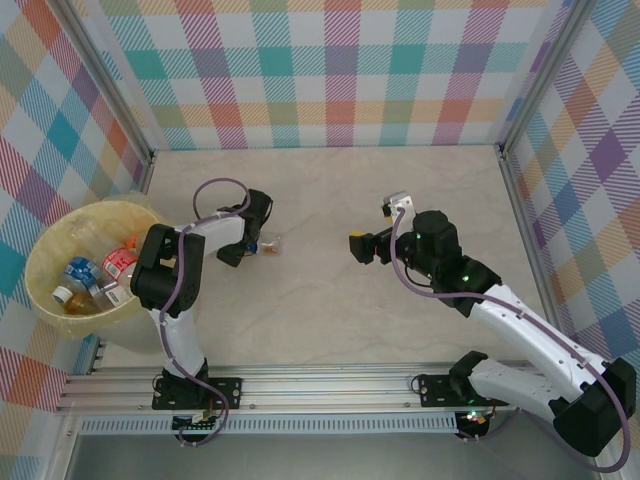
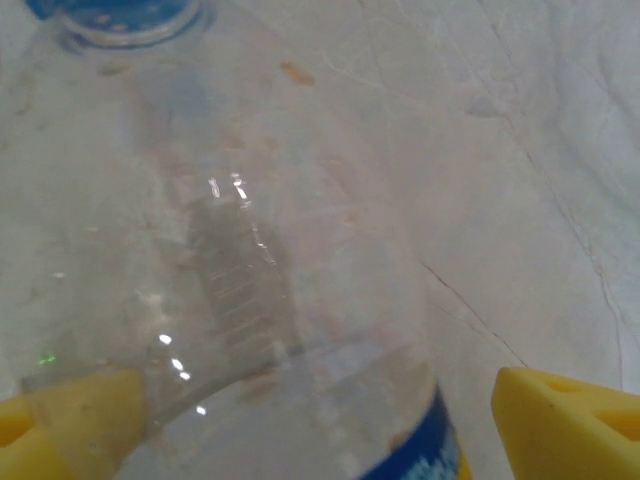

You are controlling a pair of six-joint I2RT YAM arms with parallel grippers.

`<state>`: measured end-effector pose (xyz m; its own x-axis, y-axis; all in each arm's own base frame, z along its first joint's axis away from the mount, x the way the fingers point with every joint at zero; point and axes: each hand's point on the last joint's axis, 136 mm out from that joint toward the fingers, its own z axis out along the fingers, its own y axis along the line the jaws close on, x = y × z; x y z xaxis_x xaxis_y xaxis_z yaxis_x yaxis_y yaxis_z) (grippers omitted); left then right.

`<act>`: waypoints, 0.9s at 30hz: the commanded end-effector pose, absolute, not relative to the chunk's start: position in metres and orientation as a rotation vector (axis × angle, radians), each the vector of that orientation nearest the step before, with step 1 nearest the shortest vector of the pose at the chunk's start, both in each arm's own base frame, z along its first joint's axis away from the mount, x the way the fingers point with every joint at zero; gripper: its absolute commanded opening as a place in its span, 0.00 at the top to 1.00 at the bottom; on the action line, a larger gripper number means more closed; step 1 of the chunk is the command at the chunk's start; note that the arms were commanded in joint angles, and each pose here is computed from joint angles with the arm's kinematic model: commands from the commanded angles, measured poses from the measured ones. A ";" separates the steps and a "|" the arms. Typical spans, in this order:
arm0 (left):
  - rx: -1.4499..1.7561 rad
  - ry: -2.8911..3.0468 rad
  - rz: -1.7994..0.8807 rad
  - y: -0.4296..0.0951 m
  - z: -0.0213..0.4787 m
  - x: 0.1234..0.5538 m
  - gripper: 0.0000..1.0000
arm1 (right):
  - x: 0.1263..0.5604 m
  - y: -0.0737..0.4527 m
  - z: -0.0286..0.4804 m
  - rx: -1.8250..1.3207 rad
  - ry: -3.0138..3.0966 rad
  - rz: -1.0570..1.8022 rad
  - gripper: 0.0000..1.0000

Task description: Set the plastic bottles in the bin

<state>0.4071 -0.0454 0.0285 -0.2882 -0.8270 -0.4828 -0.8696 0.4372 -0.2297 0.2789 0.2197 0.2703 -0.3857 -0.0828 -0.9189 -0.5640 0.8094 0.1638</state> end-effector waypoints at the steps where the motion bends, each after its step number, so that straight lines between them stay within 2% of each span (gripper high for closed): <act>1: -1.376 2.207 0.004 -0.059 0.009 0.420 0.17 | 0.279 0.221 0.268 -0.492 1.920 0.551 0.00; 10: -1.161 2.272 -0.025 -0.064 0.034 0.428 0.34 | 0.283 0.224 0.270 -0.465 1.925 0.571 0.00; 14: -1.013 2.283 -0.074 -0.074 0.059 0.438 0.45 | 0.286 0.225 0.269 -0.441 1.928 0.583 0.00; 20: -0.796 2.276 -0.074 -0.086 0.113 0.432 0.48 | 0.289 0.229 0.274 -0.415 1.925 0.612 0.00; 27: -0.547 2.186 -0.198 -0.105 0.207 0.421 0.49 | 0.291 0.238 0.275 -0.425 1.907 0.656 0.00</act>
